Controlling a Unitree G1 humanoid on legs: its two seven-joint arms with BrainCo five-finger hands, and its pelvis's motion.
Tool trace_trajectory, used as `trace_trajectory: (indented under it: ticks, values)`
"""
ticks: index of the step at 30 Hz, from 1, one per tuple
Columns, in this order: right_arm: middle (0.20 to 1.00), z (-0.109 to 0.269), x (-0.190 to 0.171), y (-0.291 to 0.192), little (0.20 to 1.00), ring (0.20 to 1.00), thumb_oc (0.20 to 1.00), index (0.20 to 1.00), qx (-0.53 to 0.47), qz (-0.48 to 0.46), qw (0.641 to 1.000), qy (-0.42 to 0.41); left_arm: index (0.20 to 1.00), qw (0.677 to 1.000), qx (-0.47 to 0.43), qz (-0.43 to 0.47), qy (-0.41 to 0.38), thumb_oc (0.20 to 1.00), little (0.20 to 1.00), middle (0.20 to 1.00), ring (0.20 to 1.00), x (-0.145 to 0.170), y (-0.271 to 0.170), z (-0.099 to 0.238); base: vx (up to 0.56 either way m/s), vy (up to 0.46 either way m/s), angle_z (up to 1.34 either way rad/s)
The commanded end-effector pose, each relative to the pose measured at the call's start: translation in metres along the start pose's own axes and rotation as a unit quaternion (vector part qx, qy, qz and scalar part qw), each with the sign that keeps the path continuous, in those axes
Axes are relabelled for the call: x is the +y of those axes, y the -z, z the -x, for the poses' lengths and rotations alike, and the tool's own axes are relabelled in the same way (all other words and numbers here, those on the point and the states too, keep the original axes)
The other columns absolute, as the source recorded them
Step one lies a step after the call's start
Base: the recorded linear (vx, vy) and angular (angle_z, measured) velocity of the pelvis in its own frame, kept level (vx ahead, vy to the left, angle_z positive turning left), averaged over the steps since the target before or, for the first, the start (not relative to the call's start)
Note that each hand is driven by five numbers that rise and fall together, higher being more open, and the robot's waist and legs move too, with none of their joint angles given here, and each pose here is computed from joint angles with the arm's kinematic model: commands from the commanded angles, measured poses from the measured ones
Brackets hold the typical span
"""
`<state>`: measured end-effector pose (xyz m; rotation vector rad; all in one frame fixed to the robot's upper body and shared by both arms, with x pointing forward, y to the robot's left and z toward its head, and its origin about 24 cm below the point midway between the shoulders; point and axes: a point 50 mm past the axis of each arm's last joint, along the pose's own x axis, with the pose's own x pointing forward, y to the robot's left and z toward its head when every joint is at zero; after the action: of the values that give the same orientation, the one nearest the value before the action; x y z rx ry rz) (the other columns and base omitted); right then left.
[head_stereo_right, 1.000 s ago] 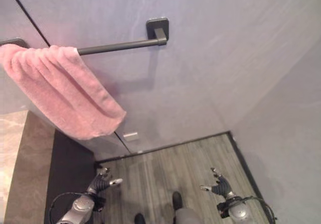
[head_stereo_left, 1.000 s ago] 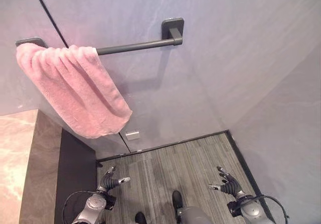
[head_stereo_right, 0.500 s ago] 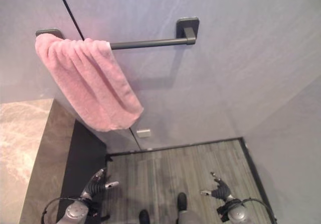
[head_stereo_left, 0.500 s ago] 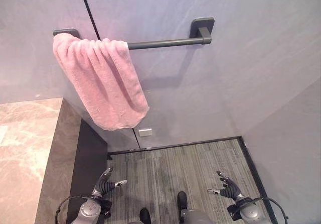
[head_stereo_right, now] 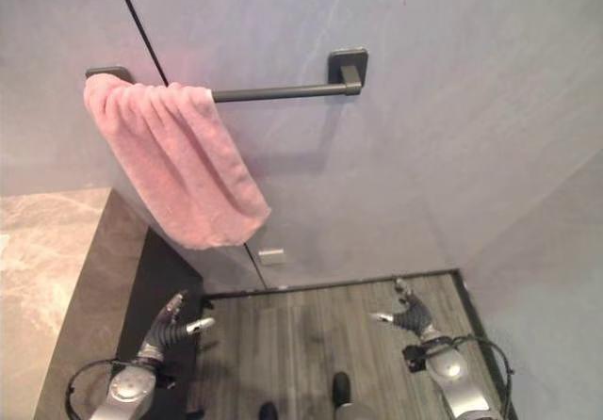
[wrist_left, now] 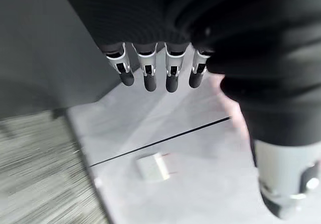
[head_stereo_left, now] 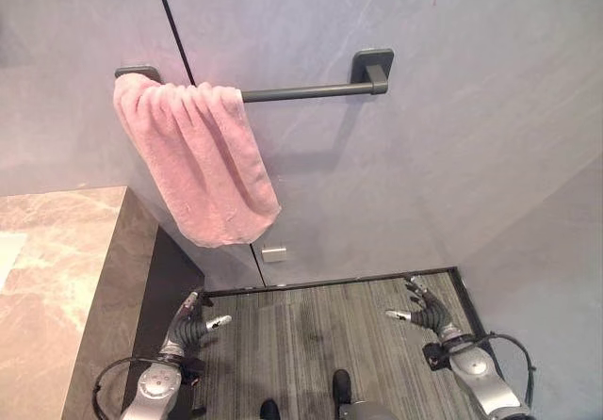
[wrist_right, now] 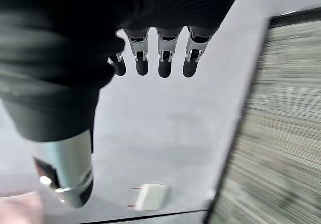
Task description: Put brush and paste in cup on sink, flatten towel.
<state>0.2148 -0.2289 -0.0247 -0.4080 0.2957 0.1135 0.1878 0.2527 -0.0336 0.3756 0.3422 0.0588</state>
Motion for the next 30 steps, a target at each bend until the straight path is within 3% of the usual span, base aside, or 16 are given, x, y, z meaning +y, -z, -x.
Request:
trace_trajectory:
  ticks: [1, 5, 9, 10, 18, 20, 30]
  values:
    - [1.0, -0.014, -0.012, -0.033, 1.0, 1.0, 1.0, 1.0, -0.067, -0.007, 0.998, 0.006, 1.0, 0.996, -0.069, -0.047, -0.023, 1.0, 1.0, 1.0, 1.0, 0.037, -0.034, -0.008, 0.0, 0.045, 0.16]
    - [1.0, -0.03, -0.016, -0.093, 1.0, 1.0, 1.0, 1.0, -0.169, 0.015, 0.985, -0.013, 1.0, 0.979, -0.185, -0.073, -0.035, 1.0, 1.0, 1.0, 1.0, 0.066, -0.094, -0.004, -0.01, 0.046, 0.11]
    - [1.0, -0.036, -0.014, -0.117, 1.0, 1.0, 1.0, 1.0, -0.204, 0.023, 0.978, -0.025, 1.0, 0.973, -0.221, -0.056, -0.047, 1.0, 1.0, 1.0, 1.0, 0.078, -0.113, -0.002, -0.01, 0.042, 0.08]
    - [1.0, -0.047, -0.011, -0.149, 1.0, 1.0, 1.0, 1.0, -0.242, 0.018, 0.969, -0.039, 1.0, 0.96, -0.265, -0.046, -0.072, 1.0, 1.0, 1.0, 1.0, 0.095, -0.14, -0.003, -0.03, 0.068, 0.13]
    - [1.0, -0.073, 0.004, -0.229, 1.0, 1.0, 1.0, 1.0, -0.315, 0.042, 0.947, -0.056, 1.0, 0.933, -0.309, -0.101, -0.158, 1.0, 1.0, 1.0, 1.0, 0.148, -0.195, -0.016, -0.05, 0.06, 0.01]
    - [1.0, -0.079, 0.022, -0.257, 1.0, 1.0, 1.0, 1.0, -0.333, 0.045, 0.939, -0.076, 1.0, 0.925, -0.316, -0.1, -0.185, 1.0, 1.0, 1.0, 1.0, 0.162, -0.214, -0.023, -0.03, 0.08, -0.23]
    - [1.0, -0.089, 0.061, -0.306, 1.0, 1.0, 1.0, 1.0, -0.346, 0.042, 0.928, -0.132, 1.0, 0.928, -0.312, -0.071, -0.192, 1.0, 1.0, 1.0, 1.0, 0.176, -0.27, -0.059, 0.01, 0.049, -0.12]
